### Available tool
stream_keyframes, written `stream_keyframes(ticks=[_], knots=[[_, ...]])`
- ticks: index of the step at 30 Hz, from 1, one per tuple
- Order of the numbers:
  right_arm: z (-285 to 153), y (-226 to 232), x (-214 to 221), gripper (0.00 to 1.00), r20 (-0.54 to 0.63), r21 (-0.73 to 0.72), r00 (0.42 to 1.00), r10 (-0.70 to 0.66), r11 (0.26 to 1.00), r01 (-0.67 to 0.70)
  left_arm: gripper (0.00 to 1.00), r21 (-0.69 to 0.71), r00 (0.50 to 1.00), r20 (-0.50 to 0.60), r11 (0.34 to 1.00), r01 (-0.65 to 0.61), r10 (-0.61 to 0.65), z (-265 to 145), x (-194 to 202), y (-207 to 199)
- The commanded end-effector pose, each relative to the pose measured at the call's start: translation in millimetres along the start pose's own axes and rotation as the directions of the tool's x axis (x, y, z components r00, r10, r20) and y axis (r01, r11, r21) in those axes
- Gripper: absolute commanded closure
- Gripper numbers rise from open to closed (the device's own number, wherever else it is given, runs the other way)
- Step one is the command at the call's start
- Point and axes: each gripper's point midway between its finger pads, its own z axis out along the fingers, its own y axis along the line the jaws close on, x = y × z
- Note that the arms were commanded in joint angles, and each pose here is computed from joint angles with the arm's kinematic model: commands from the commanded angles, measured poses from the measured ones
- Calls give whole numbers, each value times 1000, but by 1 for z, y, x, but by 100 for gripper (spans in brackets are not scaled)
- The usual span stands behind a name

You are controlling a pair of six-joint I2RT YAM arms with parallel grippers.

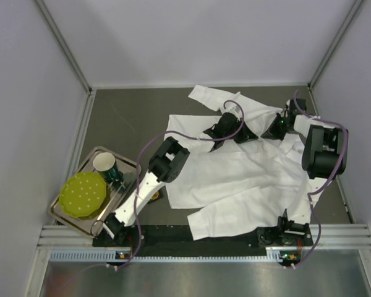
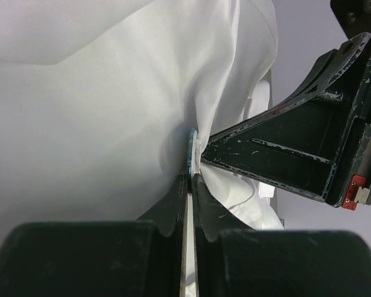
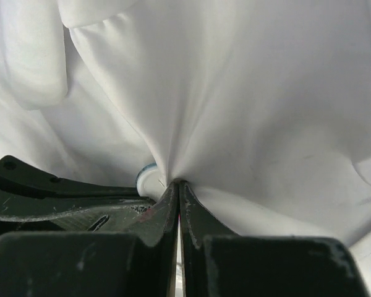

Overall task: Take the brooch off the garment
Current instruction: Remove the brooch from the clothes.

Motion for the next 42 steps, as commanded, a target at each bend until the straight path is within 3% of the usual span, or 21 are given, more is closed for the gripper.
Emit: stream_keyframes(ticks=[1, 10, 20, 27, 34, 42], knots=[[23, -24, 25, 100, -99, 181, 989, -107, 976, 124, 100, 169, 992, -123, 986, -8, 29, 0, 29, -54], [25, -16, 30, 100, -168, 163, 970, -175, 966, 202, 100, 197, 988, -150, 980, 0, 30, -1, 30, -62], [24, -2, 29, 100, -153, 104, 953, -262, 955, 280, 100, 197, 990, -142, 980, 14, 15, -3, 26, -65], [19, 16, 27, 89, -121, 6, 956, -267, 963, 270, 100, 204, 989, -150, 979, 24, 7, -2, 26, -66], [0, 28, 18, 75, -43, -141, 986, -158, 978, 151, 100, 178, 992, -122, 984, -15, 37, -6, 21, -63], [-12, 21, 10, 68, 7, -129, 993, -119, 984, 119, 100, 151, 992, -97, 986, -69, 84, -9, 14, -63]])
